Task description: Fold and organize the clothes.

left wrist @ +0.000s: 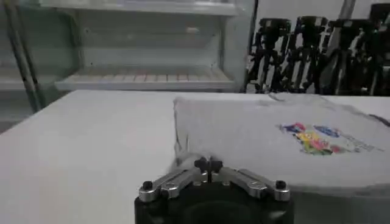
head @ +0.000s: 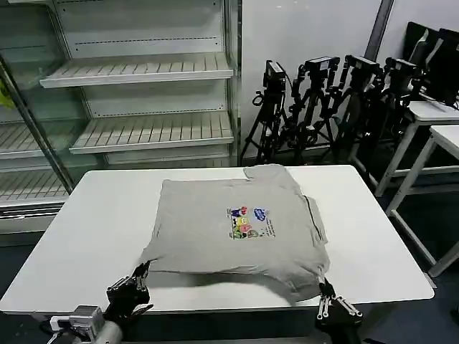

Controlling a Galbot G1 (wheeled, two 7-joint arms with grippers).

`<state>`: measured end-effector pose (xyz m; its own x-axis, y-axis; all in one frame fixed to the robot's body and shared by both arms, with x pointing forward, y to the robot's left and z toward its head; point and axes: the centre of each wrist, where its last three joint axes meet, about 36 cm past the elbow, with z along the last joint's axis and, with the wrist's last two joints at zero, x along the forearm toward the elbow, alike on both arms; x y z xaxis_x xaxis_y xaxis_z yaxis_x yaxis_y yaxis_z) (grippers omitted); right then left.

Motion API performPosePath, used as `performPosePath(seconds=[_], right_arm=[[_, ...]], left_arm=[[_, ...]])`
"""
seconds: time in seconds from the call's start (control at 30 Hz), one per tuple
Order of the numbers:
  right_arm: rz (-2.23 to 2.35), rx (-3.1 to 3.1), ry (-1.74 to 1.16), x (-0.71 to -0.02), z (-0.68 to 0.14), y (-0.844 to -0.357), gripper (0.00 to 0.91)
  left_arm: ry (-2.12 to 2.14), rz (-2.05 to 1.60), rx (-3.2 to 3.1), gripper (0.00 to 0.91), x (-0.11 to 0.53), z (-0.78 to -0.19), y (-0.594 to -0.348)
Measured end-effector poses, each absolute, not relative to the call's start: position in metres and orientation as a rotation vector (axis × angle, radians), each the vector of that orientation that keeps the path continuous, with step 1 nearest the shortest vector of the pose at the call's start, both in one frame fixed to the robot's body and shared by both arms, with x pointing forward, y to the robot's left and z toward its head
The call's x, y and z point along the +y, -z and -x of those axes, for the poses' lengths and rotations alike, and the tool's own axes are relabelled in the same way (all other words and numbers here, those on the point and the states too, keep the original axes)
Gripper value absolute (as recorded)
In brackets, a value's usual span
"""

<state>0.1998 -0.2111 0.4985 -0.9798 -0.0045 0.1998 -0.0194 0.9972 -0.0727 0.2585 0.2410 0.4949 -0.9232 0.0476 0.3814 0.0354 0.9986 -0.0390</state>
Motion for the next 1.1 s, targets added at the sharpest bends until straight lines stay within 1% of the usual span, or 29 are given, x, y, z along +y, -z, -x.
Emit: performPosePath(seconds=[0.17, 0.3, 0.5, 0.77, 0.9, 0.97, 1.03, 1.1], right_arm=[[-0.016, -2.998, -0.083, -0.218, -0.218, -0.5, 0.0], [-0.026, -3.032, -0.073, -0.224, -0.239, -0.496, 0.0], [-0.044, -3.065, -0.072, -0.233, -0.277, -0.489, 0.0], [-0.077, -3.065, -0.096, -0.244, -0.334, -0.483, 0.0], [-0.092, -3.042, -0.132, -0.25, -0.361, -0.48, 0.0], [-0.098, -3.032, -0.153, -0.251, -0.373, -0.477, 0.0], [-0.105, -3.015, -0.169, -0.252, -0.385, -0.474, 0.0], [-0.111, -2.998, -0.185, -0.252, -0.396, -0.47, 0.0]], left_arm=[[-0.041, 0.085, -2.77, 0.02, 0.238, -0.257, -0.504], [-0.039, 0.112, -2.784, 0.02, 0.238, -0.263, -0.506], [-0.034, 0.144, -2.796, 0.02, 0.241, -0.283, -0.5], [-0.033, 0.174, -2.815, 0.02, 0.249, -0.327, -0.493], [-0.027, 0.173, -2.831, 0.06, 0.254, -0.352, -0.493], [-0.024, 0.166, -2.835, 0.091, 0.255, -0.363, -0.492], [-0.023, 0.161, -2.837, 0.141, 0.256, -0.375, -0.49], [-0.021, 0.159, -2.835, 0.302, 0.257, -0.386, -0.487]])
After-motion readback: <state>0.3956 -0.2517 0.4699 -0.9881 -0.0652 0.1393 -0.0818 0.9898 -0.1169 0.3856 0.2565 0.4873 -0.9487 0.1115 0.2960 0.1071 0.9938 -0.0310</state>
